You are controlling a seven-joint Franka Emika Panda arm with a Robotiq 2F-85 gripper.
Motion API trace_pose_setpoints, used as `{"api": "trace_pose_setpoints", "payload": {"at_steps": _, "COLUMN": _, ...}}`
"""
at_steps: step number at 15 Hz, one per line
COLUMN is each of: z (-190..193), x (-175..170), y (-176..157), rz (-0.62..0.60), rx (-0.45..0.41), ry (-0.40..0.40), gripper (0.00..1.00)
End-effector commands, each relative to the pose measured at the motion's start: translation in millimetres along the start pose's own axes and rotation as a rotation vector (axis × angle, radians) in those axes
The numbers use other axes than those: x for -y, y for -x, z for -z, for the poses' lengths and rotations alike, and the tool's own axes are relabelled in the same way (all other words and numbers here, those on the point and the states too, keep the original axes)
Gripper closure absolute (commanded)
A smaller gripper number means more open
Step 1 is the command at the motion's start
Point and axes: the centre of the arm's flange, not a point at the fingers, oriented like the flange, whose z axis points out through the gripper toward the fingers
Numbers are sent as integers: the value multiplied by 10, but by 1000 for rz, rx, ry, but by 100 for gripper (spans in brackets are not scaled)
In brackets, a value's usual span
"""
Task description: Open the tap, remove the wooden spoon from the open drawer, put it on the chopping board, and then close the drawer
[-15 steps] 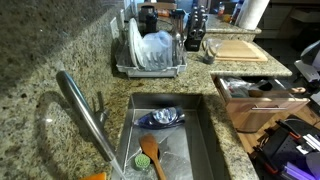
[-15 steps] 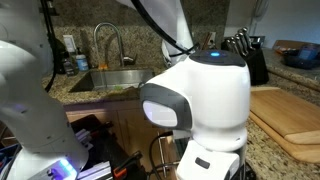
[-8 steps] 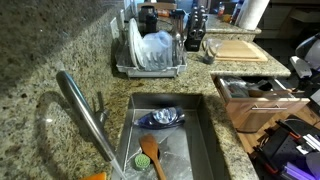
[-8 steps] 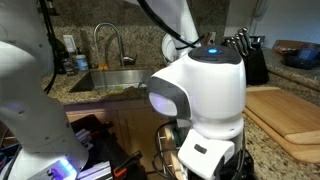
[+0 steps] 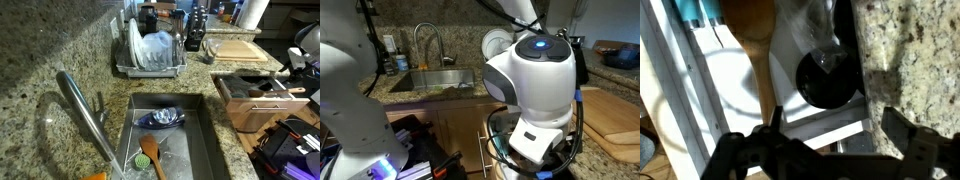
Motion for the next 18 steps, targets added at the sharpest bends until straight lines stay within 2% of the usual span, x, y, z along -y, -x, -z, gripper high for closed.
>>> {"api": "trace_pose_setpoints", "payload": {"at_steps": 1, "z": -91, "x": -52, "y": -17, "rz": 38, "rx": 177, "ry": 76, "gripper": 0}}
{"api": "trace_pose_setpoints", "payload": {"at_steps": 3, "z": -230, "x": -142, "y": -25, "rz": 67, "rx": 262, "ry": 165, "gripper": 0}}
{"api": "trace_pose_setpoints", "payload": {"at_steps": 5, "z": -278, "x": -241, "y": -70, "rz": 98, "rx": 303, "ry": 281, "gripper": 0}}
{"api": "trace_pose_setpoints", "payload": {"at_steps": 6, "z": -193, "x": -231, "y": 22, "rz": 70, "rx": 273, "ry": 203, "gripper": 0}}
{"api": "trace_pose_setpoints", "payload": {"at_steps": 7, "z": -231, "x": -291, "y": -24, "rz": 78, "rx": 288, "ry": 240, "gripper": 0}}
{"api": "trace_pose_setpoints", "payload": {"at_steps": 9, "z": -277, "x": -343, "y": -65, "rz": 79, "rx": 293, "ry": 267, "gripper": 0}}
{"api": "trace_pose_setpoints", "payload": {"at_steps": 10, "z": -278, "x": -357, "y": -55, "rz": 93, "rx": 250, "ry": 268, "gripper": 0}}
{"api": "trace_pose_setpoints", "payload": {"at_steps": 11, "z": -287, "x": -374, "y": -54, "rz": 121, "rx": 156, "ry": 248, "gripper": 0}}
{"api": "trace_pose_setpoints", "payload": {"at_steps": 15, "z": -393, "x": -406, "y": -57, "rz": 197, "rx": -57, "ry": 171, "gripper": 0}}
{"api": "trace_pose_setpoints", "payload": {"at_steps": 16, "z": -282, "x": -318, "y": -66, "rz": 174, "rx": 29, "ry": 183, "gripper": 0}}
{"api": "trace_pose_setpoints", "payload": {"at_steps": 18, "z": -323, "x": -338, "y": -20, "rz": 187, "rx": 13, "ry": 187, "gripper": 0}}
